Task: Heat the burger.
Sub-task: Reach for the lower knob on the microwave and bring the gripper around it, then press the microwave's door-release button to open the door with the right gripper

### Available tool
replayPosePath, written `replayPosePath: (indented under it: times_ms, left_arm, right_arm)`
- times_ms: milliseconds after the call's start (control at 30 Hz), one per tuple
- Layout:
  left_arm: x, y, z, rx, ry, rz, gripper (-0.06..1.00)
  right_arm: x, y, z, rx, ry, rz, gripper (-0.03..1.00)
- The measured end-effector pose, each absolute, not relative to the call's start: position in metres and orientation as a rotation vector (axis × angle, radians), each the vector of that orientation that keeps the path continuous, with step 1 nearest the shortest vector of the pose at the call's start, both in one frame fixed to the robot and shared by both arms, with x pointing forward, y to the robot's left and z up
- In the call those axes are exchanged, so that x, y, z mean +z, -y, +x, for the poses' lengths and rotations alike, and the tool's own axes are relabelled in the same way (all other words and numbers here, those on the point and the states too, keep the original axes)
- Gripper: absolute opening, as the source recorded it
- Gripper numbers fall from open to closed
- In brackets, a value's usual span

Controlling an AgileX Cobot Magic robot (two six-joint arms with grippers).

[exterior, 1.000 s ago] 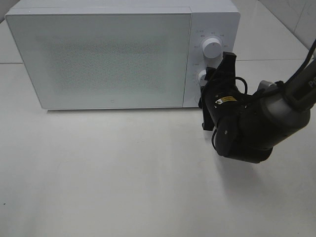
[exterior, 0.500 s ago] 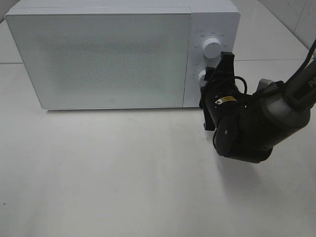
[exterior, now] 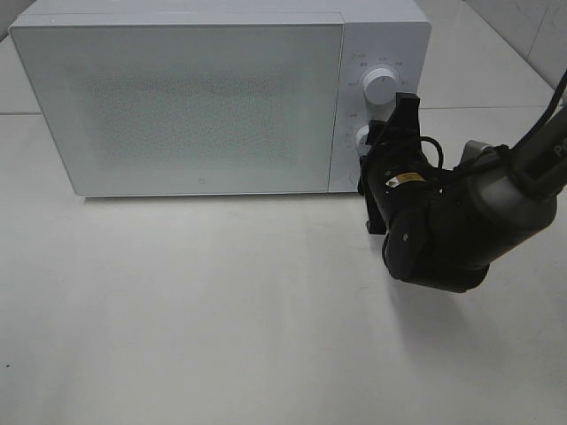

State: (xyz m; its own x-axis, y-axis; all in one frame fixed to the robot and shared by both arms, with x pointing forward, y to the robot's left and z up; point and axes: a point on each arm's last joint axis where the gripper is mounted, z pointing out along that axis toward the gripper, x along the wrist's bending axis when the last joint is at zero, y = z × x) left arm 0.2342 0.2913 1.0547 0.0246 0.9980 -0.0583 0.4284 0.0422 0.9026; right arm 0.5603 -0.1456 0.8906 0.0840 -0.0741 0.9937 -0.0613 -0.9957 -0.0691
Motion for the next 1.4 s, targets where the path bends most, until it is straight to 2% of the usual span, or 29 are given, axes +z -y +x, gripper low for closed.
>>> replayPosePath:
  times_ms: [200, 267, 300, 367, 733, 1000, 1033, 1267, 1400]
  left_arm:
    - [1.055, -0.291, 0.234, 0.9, -1.52, 1.501, 0.97]
    - [1.055, -0.291, 0.234, 0.9, -1.52, 1.501, 0.97]
    - [1.055, -0.291, 0.234, 0.9, -1.52, 1.501, 0.97]
    - [1.055, -0.291, 0.234, 0.9, -1.52, 1.501, 0.97]
    - [1.055, -0.291, 0.234, 0.9, -1.52, 1.501, 0.97]
    - [1.055, -0.291, 0.234, 0.9, -1.52, 1.501, 0.97]
    - [1.055, -0.291, 0.234, 0.9, -1.52, 1.501, 0.97]
    - [1.055, -0.291, 0.234, 0.9, -1.52, 1.501, 0.97]
    - [1.055, -0.291, 0.234, 0.9, -1.52, 1.501, 0.97]
  right_arm:
    - [0.891, 0.146, 0.56, -2.126, -0.12, -2.319, 0.51]
    - [0.896, 0.148, 0.557, -2.141, -0.088, -2.341, 0.66]
    - [0.896, 0.148, 0.557, -2.141, -0.088, -2.341, 0.66]
    - [0.902, 0.151, 0.553, -2.166, -0.066, -2.332, 0.73]
    - [0.906, 0.16, 0.526, -2.071, 0.199, -2.421, 0.75]
    - [0.92, 0.164, 0.507, -1.879, 0.871, -2.552, 0.75]
    - [0.925, 0.167, 0.504, -1.804, 1.11, -2.562, 0.75]
    - [0.937, 0.176, 0.5, -1.477, 1.774, -2.499, 0.75]
    - [0.942, 0.178, 0.497, -1.142, 2.189, -2.287, 0.75]
